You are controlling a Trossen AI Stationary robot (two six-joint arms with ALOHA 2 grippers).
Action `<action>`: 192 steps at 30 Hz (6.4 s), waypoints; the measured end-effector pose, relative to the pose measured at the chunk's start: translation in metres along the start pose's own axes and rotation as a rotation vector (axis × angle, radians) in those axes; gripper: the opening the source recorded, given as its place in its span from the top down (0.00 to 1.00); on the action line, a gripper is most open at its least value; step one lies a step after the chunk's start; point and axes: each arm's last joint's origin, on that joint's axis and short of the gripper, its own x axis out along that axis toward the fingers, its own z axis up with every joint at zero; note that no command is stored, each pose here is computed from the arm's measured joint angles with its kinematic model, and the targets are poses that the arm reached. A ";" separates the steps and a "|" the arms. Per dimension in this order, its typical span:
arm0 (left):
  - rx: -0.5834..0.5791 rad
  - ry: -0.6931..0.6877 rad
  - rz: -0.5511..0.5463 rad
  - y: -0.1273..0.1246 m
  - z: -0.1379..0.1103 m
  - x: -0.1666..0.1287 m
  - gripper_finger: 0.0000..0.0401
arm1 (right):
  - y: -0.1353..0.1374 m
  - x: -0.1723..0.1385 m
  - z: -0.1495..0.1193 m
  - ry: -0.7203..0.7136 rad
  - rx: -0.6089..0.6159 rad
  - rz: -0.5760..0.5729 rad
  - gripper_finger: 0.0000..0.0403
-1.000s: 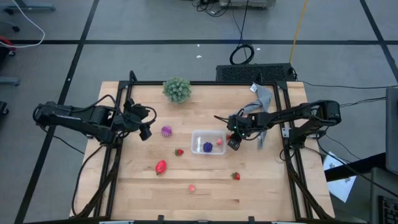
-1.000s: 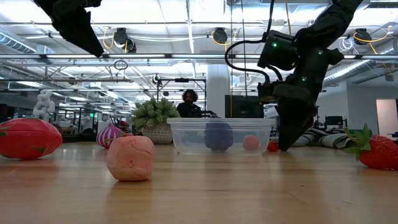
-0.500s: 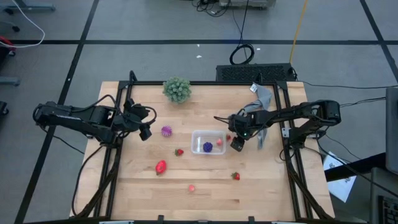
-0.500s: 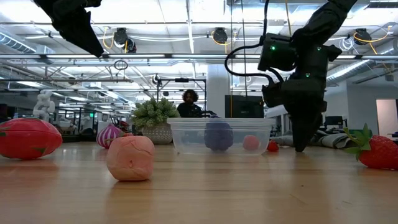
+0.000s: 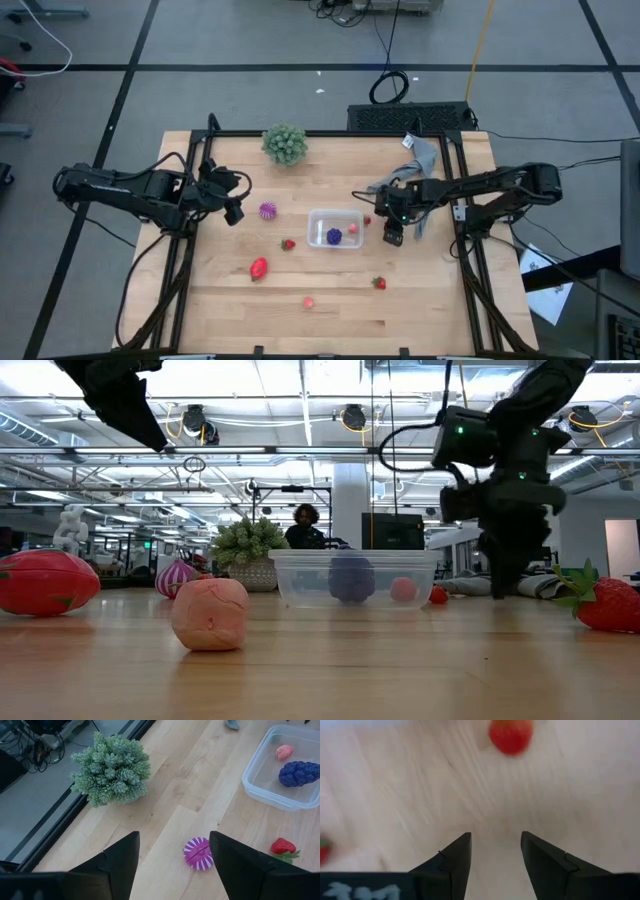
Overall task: Pick and placing Produce into tupperware
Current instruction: Put the top right strawberry into the transparent container
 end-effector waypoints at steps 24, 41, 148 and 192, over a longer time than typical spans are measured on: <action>0.000 -0.018 0.021 0.000 0.001 0.000 0.39 | 0.004 -0.007 0.016 -0.179 -0.216 -0.015 0.59; -0.001 -0.019 0.021 0.000 0.001 0.000 0.39 | 0.005 -0.009 0.022 -0.244 -0.236 -0.007 0.59; 0.017 -0.018 0.021 0.000 0.001 0.000 0.39 | 0.001 0.023 0.028 -0.191 -0.174 -0.018 0.77; 0.025 -0.018 0.021 0.000 0.001 0.000 0.39 | -0.013 0.022 0.023 -0.124 -0.095 -0.084 0.52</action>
